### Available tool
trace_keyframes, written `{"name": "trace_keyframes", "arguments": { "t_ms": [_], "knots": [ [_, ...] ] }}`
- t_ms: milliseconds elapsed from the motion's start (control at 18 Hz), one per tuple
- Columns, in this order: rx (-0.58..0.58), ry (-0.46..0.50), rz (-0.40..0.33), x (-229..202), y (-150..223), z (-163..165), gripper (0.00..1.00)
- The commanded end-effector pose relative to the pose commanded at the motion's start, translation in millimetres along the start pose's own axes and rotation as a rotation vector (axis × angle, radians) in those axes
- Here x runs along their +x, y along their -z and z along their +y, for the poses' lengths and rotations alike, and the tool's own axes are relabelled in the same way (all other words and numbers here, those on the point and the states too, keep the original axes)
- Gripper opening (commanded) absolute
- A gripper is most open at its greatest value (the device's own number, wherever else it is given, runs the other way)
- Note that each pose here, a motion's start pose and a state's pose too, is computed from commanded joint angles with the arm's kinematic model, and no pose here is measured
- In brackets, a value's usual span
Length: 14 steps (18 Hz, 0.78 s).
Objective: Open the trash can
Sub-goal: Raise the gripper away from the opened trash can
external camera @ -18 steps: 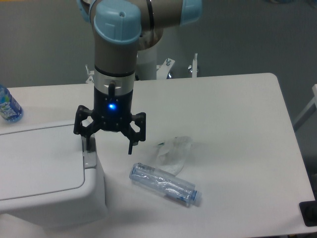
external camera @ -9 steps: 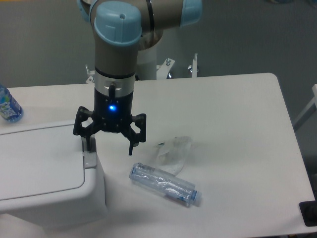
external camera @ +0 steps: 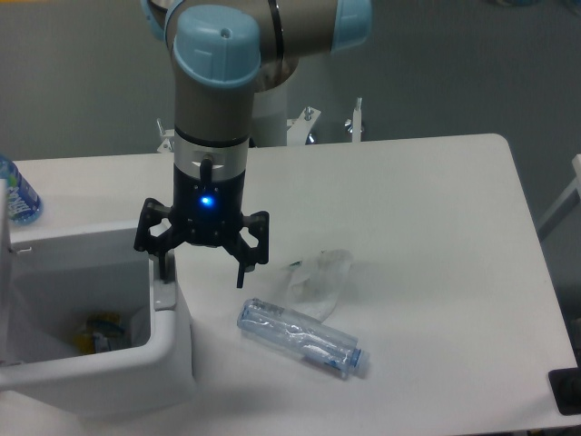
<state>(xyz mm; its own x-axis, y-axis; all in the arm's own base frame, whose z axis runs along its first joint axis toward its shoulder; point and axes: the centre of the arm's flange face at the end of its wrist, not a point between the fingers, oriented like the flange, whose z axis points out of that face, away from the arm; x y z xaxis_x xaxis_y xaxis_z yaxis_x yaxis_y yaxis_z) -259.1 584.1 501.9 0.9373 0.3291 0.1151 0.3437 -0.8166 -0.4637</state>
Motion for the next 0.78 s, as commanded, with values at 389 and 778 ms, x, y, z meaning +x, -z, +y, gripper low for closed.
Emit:
{"name": "trace_keyframes", "arguments": {
  "t_ms": [389,778],
  "knots": [
    [0.065,0.007,-0.211,-67,66,-14,1.0],
    [-0.14,-0.151,-0.452,-144,74,21,1.0]
  ]
}}
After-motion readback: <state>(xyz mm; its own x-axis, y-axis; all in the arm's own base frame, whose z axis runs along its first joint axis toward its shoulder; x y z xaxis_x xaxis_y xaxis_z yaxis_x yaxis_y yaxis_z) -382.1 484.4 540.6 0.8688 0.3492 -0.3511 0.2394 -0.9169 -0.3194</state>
